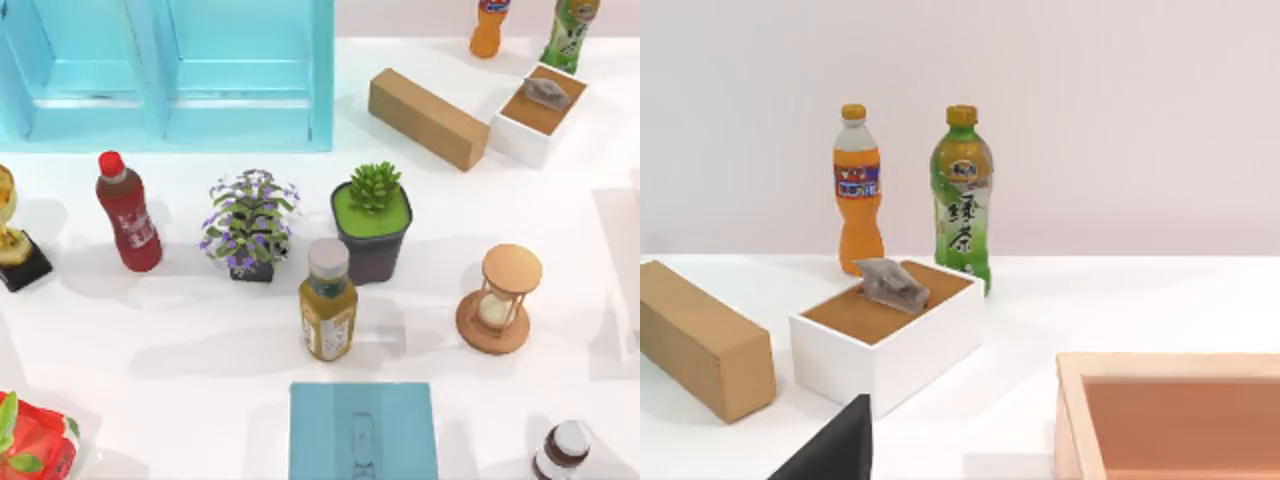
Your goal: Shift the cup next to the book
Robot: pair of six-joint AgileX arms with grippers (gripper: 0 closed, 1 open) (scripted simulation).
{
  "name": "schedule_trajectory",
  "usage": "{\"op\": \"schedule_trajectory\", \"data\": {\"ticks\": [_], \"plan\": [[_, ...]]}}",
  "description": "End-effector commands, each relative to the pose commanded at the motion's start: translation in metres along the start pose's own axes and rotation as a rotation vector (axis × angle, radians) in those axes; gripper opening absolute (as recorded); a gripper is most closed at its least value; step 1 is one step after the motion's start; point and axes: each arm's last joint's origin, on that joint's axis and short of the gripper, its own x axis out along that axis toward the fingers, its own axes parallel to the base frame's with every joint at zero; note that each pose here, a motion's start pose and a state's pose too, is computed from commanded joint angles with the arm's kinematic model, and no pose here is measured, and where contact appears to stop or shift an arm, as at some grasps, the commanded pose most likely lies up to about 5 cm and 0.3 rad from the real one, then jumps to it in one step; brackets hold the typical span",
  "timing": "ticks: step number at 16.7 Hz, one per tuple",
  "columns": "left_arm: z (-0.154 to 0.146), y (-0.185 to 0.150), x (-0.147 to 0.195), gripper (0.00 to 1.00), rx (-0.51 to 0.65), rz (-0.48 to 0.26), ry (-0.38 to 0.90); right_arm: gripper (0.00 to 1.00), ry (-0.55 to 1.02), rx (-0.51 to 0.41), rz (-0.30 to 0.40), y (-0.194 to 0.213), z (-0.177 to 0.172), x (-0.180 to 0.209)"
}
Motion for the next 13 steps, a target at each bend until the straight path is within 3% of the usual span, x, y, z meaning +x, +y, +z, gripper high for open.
{"op": "schedule_trajectory", "data": {"ticks": [3,9,13], "plan": [[-0.014,-0.009,-0.010,1.00,0.014,0.024,0.015,1.00,0.000,0.000,0.000,0.000,0.000,0.000],[-0.014,-0.009,-0.012,1.00,0.018,0.028,0.019,1.00,0.000,0.000,0.000,0.000,0.000,0.000],[-0.016,-0.008,0.010,1.00,0.014,0.024,0.013,1.00,0.000,0.000,0.000,0.000,0.000,0.000]]}}
